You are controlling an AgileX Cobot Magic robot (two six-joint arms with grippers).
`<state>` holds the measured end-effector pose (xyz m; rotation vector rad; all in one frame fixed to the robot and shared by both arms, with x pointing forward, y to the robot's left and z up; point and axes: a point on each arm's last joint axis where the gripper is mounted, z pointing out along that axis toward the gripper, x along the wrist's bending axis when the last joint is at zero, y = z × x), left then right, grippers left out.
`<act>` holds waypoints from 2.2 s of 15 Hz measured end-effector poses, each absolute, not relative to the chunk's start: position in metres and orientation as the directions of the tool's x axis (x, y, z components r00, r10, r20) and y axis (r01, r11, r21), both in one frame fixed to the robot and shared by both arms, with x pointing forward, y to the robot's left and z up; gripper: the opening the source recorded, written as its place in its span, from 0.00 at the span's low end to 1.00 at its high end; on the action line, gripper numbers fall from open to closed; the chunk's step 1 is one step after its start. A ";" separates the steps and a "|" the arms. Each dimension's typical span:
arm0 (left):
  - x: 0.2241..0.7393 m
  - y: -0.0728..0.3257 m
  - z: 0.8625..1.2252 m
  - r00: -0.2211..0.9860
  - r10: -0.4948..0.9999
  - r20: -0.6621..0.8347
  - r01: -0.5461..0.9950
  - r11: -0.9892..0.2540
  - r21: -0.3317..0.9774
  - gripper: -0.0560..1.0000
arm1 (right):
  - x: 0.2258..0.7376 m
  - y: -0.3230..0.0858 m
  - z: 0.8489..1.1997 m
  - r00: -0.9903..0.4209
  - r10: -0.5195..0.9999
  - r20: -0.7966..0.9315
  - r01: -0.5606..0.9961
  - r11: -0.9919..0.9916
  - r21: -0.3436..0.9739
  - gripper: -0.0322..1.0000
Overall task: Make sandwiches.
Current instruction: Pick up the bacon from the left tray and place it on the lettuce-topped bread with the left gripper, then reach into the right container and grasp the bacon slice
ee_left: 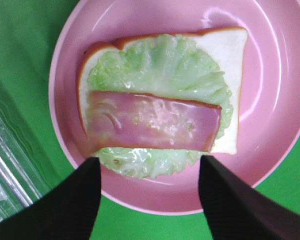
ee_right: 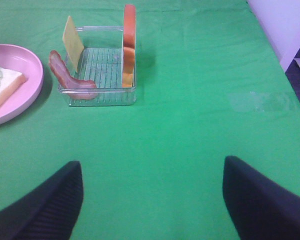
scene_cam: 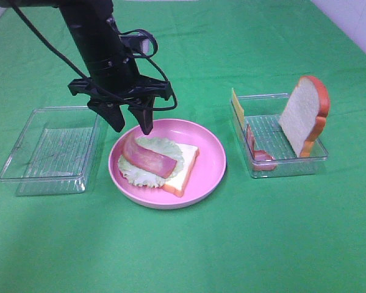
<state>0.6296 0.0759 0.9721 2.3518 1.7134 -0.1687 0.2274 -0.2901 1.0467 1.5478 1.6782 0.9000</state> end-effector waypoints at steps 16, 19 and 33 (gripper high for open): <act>0.576 0.122 1.173 0.334 0.934 -0.124 0.807 -0.215 0.550 0.65 | 0.227 -0.290 1.047 -0.068 0.997 -0.024 0.532 0.056 0.845 0.74; 0.530 0.147 1.210 0.344 0.930 -0.132 0.762 -0.195 0.618 0.65 | 0.227 -0.290 1.047 -0.068 0.997 -0.024 0.532 0.056 0.845 0.74; 0.356 0.239 1.114 0.337 0.938 -0.087 0.843 -0.259 0.471 0.65 | 0.227 -0.290 1.047 -0.068 0.997 -0.024 0.532 0.056 0.845 0.74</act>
